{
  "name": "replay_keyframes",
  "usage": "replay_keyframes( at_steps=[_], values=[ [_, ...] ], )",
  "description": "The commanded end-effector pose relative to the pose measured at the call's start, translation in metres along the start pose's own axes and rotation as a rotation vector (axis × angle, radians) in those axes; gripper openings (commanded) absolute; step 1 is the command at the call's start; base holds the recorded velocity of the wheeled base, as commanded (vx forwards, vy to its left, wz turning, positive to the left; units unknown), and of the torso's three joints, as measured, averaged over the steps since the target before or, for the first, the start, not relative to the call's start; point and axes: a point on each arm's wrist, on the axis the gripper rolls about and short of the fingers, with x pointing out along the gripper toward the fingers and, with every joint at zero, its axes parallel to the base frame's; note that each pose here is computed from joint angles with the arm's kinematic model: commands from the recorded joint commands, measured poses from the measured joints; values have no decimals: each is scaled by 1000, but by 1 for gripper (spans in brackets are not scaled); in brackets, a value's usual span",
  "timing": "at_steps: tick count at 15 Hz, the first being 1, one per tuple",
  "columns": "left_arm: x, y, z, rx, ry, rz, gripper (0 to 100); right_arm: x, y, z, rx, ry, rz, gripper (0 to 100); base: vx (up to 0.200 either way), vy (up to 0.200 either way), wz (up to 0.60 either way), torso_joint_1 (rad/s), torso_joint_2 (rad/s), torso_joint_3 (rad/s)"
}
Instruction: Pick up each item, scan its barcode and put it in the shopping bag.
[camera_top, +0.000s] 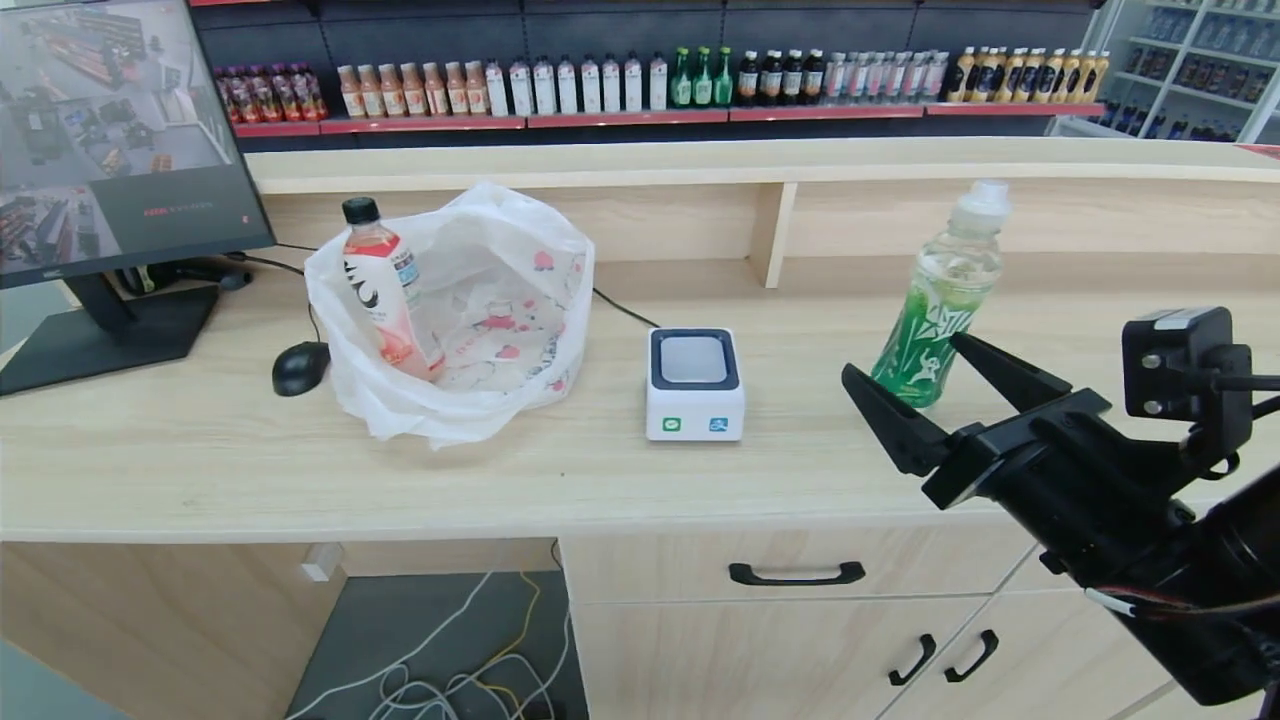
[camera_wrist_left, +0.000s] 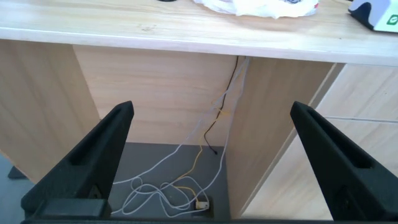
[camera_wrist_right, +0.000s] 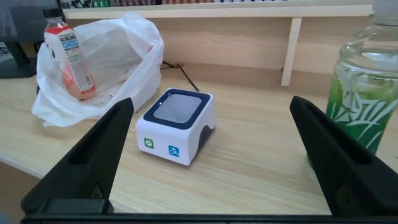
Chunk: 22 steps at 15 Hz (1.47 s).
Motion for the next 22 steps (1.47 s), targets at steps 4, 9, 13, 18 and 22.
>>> replay_keyframes(
  at_steps=[4,9,13,18,22],
  values=[
    [0,0,0,-1,0,0,100,0,-1,-2,-1,5,-2,100,0,-200,0,5,4,8],
    [0,0,0,7,0,0,100,6,-16,-11,-25,35,-70,100,0,-40,0,0,0,0],
    [0,0,0,7,0,0,100,21,-28,-21,-29,53,-116,100,0,0,0,0,0,0],
    [0,0,0,7,0,0,100,50,-36,-41,-37,70,-140,100,0,0,0,0,0,0],
    [0,0,0,7,0,0,100,65,-45,-53,-46,77,-165,100,0,0,0,0,0,0]
  ],
)
